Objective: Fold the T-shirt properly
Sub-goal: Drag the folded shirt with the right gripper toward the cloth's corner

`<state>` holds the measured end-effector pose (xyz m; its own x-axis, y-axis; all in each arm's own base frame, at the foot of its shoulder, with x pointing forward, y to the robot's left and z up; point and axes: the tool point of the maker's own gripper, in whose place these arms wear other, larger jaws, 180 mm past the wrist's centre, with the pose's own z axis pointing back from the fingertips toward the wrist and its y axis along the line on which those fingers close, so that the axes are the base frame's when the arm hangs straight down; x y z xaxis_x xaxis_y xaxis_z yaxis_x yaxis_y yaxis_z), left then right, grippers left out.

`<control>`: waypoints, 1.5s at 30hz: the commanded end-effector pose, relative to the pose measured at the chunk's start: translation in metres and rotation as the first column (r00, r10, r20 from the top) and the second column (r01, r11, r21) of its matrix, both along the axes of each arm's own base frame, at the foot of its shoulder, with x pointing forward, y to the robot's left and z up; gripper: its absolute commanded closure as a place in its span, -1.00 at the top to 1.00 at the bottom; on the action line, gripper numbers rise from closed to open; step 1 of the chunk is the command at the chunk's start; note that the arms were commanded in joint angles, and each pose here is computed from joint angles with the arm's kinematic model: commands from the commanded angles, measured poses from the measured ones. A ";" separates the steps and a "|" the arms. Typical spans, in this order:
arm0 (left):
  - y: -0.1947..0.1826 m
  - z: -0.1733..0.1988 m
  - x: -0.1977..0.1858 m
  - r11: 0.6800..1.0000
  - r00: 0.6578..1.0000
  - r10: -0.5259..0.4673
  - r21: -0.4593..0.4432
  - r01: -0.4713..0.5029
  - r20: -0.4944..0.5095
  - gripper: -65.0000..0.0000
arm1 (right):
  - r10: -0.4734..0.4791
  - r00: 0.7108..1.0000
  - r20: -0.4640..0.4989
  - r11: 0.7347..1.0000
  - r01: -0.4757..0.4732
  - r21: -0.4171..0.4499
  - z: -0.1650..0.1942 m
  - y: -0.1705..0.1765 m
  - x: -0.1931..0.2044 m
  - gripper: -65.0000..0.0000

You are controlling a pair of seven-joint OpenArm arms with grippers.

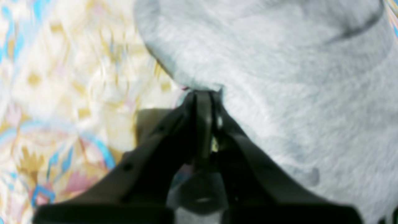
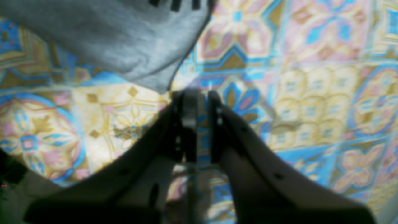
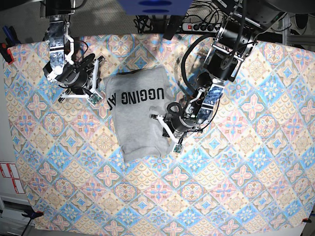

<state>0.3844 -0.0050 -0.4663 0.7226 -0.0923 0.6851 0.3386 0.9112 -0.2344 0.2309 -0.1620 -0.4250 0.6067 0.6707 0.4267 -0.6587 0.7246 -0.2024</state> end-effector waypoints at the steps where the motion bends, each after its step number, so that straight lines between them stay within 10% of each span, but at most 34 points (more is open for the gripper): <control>1: -0.005 0.018 0.016 1.000 0.999 -0.001 -0.018 0.002 0.053 -1.00 | 0.016 0.998 0.067 1.000 -0.017 0.011 0.018 0.004 0.012 -0.84; 9: 0.038 0.063 -0.002 0.999 0.985 -0.031 0.023 0.027 0.171 -1.00 | 0.141 0.984 0.105 0.981 -0.153 0.119 0.030 0.074 0.007 -0.84; 13: 0.087 0.083 -0.030 0.994 0.969 0.105 -0.017 -0.104 0.223 -1.00 | 0.194 0.967 0.168 0.954 -0.226 0.198 0.047 0.124 0.025 -0.84; 20: 0.163 0.089 -0.094 0.955 0.938 0.289 0.014 -0.297 0.189 -1.00 | 0.169 0.978 0.123 0.931 -0.200 0.305 0.034 0.168 0.055 -0.84; 28: 0.167 0.084 -0.131 0.953 0.944 0.295 0.034 -0.303 0.147 -1.00 | 0.174 0.984 0.040 0.907 -0.176 0.383 0.017 0.207 0.082 -0.84; 45: 0.163 0.082 -0.133 0.954 0.946 0.292 0.029 -0.299 0.139 -1.00 | 0.091 0.980 -0.175 0.886 0.000 0.463 -0.062 0.188 0.072 -0.84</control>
